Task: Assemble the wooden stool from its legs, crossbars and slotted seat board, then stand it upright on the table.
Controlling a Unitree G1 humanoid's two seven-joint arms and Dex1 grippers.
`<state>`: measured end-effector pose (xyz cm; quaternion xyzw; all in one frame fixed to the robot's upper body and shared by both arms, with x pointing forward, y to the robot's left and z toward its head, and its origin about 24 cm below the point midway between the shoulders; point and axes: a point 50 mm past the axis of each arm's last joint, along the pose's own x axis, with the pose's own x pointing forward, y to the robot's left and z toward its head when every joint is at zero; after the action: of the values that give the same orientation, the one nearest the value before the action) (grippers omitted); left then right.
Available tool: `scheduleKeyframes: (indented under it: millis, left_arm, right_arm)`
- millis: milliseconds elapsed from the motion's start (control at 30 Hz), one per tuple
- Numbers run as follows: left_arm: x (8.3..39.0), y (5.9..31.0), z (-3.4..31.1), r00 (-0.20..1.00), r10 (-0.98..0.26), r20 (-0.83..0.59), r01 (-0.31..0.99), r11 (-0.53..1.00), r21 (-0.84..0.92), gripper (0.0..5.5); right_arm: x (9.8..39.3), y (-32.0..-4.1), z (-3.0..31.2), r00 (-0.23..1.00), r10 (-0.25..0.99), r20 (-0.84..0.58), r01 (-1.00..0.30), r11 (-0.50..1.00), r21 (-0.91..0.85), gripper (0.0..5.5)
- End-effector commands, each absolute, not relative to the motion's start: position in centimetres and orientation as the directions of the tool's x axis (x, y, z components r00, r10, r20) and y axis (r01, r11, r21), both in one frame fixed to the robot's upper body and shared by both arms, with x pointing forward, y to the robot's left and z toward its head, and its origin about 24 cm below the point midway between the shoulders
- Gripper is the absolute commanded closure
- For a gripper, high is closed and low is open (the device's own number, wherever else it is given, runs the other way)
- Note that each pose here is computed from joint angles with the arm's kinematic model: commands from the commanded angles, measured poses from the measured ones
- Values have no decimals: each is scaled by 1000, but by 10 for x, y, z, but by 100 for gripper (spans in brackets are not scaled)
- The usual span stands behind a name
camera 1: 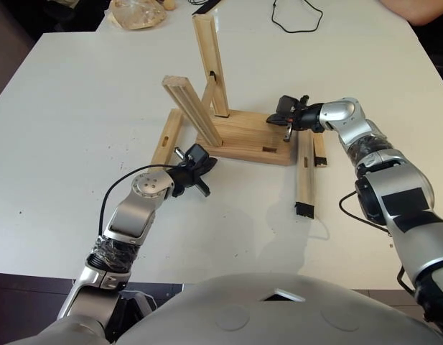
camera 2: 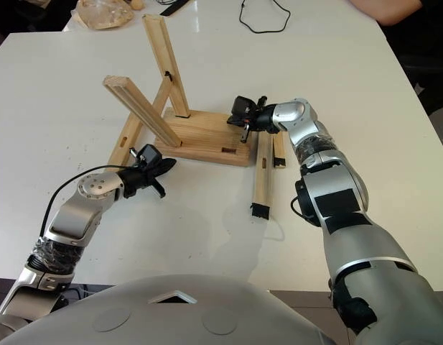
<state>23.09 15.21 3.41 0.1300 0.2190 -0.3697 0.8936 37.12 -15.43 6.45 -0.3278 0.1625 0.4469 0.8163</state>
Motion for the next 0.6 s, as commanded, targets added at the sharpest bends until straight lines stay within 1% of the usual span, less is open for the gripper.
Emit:
scheduleKeyframes:
  millis: [33, 100, 200, 333, 400, 500, 600]
  left_arm:
    - [219, 151, 20, 572, -608, -551, 734, 679, 13, 550]
    - [218, 149, 19, 576, -611, -543, 731, 682, 9, 550]
    - [216, 143, 19, 574, -622, -532, 732, 681, -6, 550]
    - [216, 138, 21, 575, -633, -518, 736, 677, -10, 550]
    - [219, 138, 24, 580, -636, -509, 737, 676, -6, 550]
    - [223, 141, 28, 592, -629, -504, 727, 687, -2, 550]
    - [228, 149, 27, 609, -597, -521, 706, 708, 15, 550]
  right_arm:
    - [387, -165, 90, 647, 545, -534, -763, 460, -455, 548]
    - [384, -169, 82, 640, 519, -567, -768, 463, -442, 548]
    - [378, -173, 65, 622, 462, -632, -780, 428, -456, 548]
    - [368, -177, 46, 567, 424, -706, -819, 383, -428, 548]
    - [362, -179, 40, 513, 448, -732, -852, 369, -371, 548]
    - [354, -178, 36, 399, 503, -767, -911, 310, -271, 548]
    - [346, -178, 33, 284, 573, -769, -954, 245, -170, 548]
